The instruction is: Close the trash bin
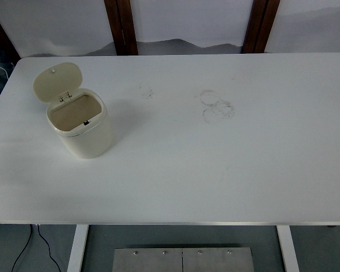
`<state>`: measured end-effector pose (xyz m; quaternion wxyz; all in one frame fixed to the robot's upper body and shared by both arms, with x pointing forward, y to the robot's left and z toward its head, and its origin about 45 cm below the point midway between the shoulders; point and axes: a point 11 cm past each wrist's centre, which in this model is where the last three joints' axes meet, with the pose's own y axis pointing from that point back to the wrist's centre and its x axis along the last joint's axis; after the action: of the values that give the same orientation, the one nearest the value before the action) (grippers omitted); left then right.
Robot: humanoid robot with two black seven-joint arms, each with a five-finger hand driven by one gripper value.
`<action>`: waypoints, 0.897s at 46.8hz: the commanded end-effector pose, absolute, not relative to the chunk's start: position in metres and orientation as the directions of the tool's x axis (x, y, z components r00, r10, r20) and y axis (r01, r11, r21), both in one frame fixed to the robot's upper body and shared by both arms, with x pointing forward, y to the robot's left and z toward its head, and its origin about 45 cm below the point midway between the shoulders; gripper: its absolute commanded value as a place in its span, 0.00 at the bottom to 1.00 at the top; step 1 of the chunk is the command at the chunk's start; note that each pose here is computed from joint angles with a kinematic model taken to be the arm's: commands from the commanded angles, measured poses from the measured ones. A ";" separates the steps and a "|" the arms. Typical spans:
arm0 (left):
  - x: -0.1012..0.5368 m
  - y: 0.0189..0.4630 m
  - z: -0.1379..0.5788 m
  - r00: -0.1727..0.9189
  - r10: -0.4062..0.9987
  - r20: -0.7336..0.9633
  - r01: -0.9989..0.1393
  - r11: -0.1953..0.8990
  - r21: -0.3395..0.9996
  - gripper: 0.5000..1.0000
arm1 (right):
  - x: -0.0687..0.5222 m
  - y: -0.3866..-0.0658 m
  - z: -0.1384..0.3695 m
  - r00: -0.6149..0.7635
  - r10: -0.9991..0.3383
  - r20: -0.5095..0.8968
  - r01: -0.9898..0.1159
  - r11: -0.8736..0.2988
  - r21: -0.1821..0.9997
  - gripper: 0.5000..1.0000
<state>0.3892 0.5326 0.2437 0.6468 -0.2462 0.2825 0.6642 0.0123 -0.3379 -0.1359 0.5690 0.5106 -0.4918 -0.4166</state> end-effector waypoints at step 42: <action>0.388 0.526 0.231 -0.057 0.709 -0.703 -0.997 0.000 0.080 1.00 | 0.012 -0.338 -0.136 0.169 -0.976 0.134 -0.028 0.131 0.991 0.99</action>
<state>0.3881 0.5259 0.2309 0.6426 -0.2432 0.2955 0.6638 0.0122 -0.3379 -0.1359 0.5692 0.5108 -0.4917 -0.4164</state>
